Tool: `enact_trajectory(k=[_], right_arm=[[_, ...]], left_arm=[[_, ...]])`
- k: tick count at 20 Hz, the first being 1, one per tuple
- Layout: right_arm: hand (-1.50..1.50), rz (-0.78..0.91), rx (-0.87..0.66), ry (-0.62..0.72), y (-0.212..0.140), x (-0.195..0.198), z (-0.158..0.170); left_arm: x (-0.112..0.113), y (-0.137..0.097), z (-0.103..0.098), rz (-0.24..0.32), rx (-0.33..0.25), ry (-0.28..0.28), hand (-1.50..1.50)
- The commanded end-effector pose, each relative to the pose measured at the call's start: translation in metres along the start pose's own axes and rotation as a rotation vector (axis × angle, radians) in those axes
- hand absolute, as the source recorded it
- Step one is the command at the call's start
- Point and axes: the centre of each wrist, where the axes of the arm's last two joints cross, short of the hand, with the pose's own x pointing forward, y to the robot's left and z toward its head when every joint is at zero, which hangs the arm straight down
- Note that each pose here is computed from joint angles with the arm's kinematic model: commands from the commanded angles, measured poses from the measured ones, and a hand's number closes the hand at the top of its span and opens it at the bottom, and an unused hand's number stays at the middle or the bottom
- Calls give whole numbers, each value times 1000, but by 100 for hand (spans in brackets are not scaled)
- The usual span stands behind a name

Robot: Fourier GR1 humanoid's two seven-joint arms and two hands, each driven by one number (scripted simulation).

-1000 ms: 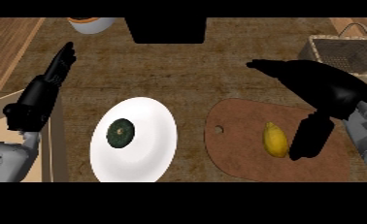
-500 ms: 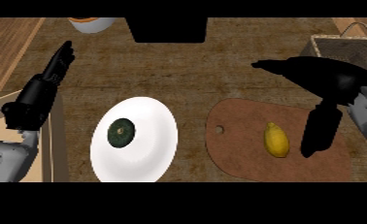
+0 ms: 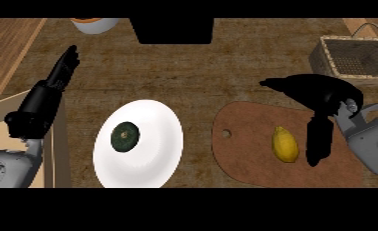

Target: Pick the lemon from the cutting board and place it in the basket

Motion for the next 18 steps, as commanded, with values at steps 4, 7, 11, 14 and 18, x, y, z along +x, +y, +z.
enact_trajectory(k=[4,7,11,14,18], right_arm=[[-150,40,66,71,22,-8,-7],[-150,41,41,78,56,4,-40],[-150,36,10,73,42,-32,-21],[-150,39,1,55,65,-16,-32],[-150,37,-26,26,56,-26,-30]], left_arm=[[-16,2,5,-15,4,5,0],[9,-18,0,5,10,-6,0],[0,10,0,-5,9,-6,0],[-9,7,10,3,-7,3,0],[20,0,-12,-4,14,-5,0]])
